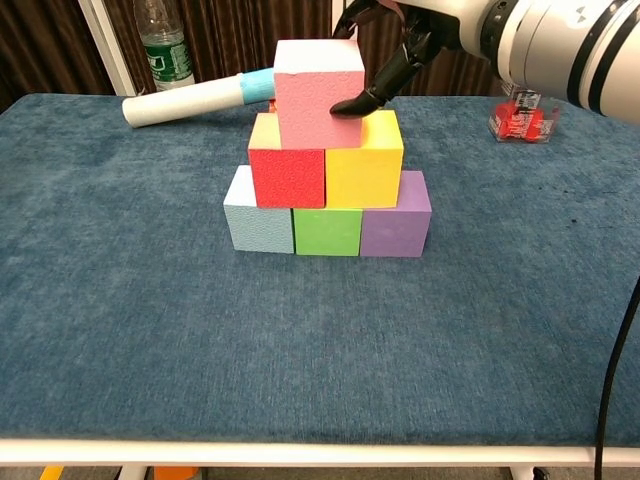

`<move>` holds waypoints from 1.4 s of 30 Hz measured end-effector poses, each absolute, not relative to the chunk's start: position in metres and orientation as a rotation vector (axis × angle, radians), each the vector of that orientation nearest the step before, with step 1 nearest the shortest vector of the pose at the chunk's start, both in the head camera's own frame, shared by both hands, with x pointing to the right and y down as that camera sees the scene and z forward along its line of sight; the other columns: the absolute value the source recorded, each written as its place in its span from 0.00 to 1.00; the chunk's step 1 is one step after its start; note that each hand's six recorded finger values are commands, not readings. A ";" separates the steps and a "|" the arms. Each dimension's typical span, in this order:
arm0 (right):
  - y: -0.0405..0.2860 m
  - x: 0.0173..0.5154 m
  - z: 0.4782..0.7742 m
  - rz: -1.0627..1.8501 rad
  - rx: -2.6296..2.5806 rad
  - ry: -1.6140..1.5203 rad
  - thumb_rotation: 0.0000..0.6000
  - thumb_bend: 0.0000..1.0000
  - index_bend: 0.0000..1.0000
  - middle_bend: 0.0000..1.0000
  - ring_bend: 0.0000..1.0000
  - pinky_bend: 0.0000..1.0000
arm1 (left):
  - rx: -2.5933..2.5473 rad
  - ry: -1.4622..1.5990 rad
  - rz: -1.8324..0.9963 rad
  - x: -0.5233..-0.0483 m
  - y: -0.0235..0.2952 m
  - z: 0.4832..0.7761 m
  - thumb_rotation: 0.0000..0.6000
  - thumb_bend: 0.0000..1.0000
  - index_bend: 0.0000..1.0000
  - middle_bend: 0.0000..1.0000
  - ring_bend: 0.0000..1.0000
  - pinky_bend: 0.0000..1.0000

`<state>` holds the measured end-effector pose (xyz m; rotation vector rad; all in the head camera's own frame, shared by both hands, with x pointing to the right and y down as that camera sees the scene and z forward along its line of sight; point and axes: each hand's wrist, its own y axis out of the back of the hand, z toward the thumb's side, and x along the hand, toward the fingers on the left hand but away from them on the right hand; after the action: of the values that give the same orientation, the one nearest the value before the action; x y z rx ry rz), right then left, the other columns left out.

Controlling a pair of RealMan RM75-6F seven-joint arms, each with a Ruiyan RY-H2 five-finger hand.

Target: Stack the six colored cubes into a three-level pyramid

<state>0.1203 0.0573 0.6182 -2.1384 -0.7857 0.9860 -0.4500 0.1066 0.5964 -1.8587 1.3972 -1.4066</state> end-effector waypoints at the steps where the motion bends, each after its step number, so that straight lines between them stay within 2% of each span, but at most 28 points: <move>1: 0.058 0.120 0.618 0.985 -2.141 -0.783 1.00 0.03 0.00 0.07 0.00 0.00 | -1.859 1.397 -1.406 -0.450 0.107 0.596 1.00 0.06 0.19 0.15 0.07 0.06; 5: 0.058 0.121 0.615 0.975 -2.145 -0.781 1.00 0.01 0.00 0.00 0.00 0.00 | -1.858 1.392 -1.404 -0.448 0.109 0.596 1.00 0.06 0.19 0.15 0.07 0.06; 15: 0.048 0.144 0.589 0.938 -2.119 -0.861 1.00 0.01 0.00 0.00 0.00 0.00 | -1.807 1.353 -1.435 -0.451 0.108 0.596 1.00 0.06 0.19 0.15 0.07 0.06; 18: 0.041 0.169 0.576 0.941 -2.057 -0.918 1.00 0.06 0.00 0.03 0.00 0.00 | -1.744 1.321 -1.465 -0.458 0.109 0.597 1.00 0.06 0.19 0.15 0.07 0.06; 21: 0.038 0.203 0.564 0.958 -1.974 -0.981 1.00 0.13 0.00 0.10 0.00 0.00 | -1.648 1.290 -1.493 -0.468 0.111 0.596 1.00 0.06 0.19 0.15 0.07 0.06; 24: 0.042 0.244 0.558 0.998 -1.893 -1.015 1.00 0.15 0.00 0.14 0.00 0.00 | -1.540 1.249 -1.516 -0.482 0.118 0.595 1.00 0.06 0.19 0.15 0.07 0.06; 31: 0.081 0.335 0.565 1.128 -1.849 -1.054 1.00 0.15 0.00 0.08 0.00 0.00 | -1.462 1.184 -1.555 -0.496 0.159 0.596 1.00 0.06 0.19 0.16 0.08 0.06; 35: 0.116 0.382 0.565 1.178 -1.836 -1.123 1.00 0.15 0.00 0.05 0.00 0.00 | -1.449 1.198 -1.558 -0.495 0.185 0.590 1.00 0.06 0.19 0.16 0.07 0.06; 42: 0.175 0.424 0.565 1.240 -1.816 -1.221 1.00 0.16 0.00 0.05 0.00 0.00 | -1.443 1.201 -1.584 -0.483 0.232 0.584 1.00 0.06 0.19 0.16 0.07 0.06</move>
<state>0.4240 0.1749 0.5649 -1.8156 -1.2210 1.2397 -0.4827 0.2323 0.5843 -1.4433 1.2015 -1.5837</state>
